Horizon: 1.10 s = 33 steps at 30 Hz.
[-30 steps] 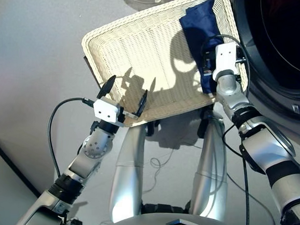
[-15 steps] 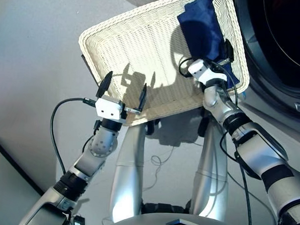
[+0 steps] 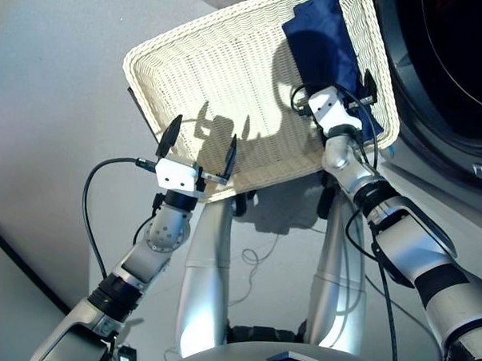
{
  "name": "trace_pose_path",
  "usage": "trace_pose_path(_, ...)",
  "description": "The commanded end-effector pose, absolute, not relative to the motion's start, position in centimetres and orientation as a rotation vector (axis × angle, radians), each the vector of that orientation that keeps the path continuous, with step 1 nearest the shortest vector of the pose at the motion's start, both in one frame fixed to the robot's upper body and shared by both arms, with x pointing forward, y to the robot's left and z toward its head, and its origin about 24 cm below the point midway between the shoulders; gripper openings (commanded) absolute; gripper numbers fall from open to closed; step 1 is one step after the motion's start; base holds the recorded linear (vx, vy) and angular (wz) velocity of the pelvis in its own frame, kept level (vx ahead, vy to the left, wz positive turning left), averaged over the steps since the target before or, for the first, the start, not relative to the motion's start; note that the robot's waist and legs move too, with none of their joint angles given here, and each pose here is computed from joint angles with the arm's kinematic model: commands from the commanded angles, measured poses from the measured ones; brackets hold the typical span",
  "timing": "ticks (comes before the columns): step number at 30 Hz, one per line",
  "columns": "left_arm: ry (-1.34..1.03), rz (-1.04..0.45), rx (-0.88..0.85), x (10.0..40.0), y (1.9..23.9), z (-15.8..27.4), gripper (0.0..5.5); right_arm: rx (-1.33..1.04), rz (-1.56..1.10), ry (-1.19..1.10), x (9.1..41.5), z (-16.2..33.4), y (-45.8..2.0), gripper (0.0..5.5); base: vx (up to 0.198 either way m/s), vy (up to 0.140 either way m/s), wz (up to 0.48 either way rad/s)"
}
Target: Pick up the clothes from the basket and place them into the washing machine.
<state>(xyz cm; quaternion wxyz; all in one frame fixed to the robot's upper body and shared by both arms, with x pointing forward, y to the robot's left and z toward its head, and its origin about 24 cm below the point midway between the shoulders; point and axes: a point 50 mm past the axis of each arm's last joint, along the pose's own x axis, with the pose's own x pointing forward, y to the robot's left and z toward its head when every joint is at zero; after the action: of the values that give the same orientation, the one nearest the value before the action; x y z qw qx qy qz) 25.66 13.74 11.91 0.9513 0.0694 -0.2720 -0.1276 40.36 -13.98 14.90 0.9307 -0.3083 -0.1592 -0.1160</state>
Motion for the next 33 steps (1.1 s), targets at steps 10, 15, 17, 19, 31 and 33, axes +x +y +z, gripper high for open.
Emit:
trace_pose_path(10, -0.632, -0.358, 0.058, 23.6, 14.2, 13.6, 5.50, -0.311, -0.302, -0.243, 41.5, 18.3, -19.4, 2.67, 0.000, 0.000, 0.000)
trace_pose_path(15, -0.608, -0.372, 0.048, 23.6, 14.4, 13.3, 5.50, -0.527, -0.268, -0.177, 41.6, 18.4, -21.0, 0.00, 0.000, 0.000, 0.000)
trace_pose_path(17, -0.605, -0.375, 0.046, 23.6, 14.4, 13.3, 5.50, -0.613, -0.255, -0.162, 41.6, 18.2, -21.0, 0.00, 0.000, 0.000, 0.000)
trace_pose_path(19, -0.608, -0.367, 0.047, 23.5, 14.5, 13.3, 5.50, -0.698, -0.234, -0.146, 41.6, 17.8, -20.9, 0.00, 0.000, 0.000, 0.000)
trace_pose_path(31, -0.611, -0.335, 0.050, 23.7, 14.8, 13.4, 5.50, -0.745, -0.245, -0.159, 41.8, 18.1, -20.4, 0.00, 0.000, 0.000, 0.000)
trace_pose_path(33, -0.623, -0.332, 0.051, 23.9, 14.8, 13.6, 5.50, -0.596, -0.209, -0.247, 41.6, 18.8, -19.1, 0.00, 0.000, 0.000, 0.000)
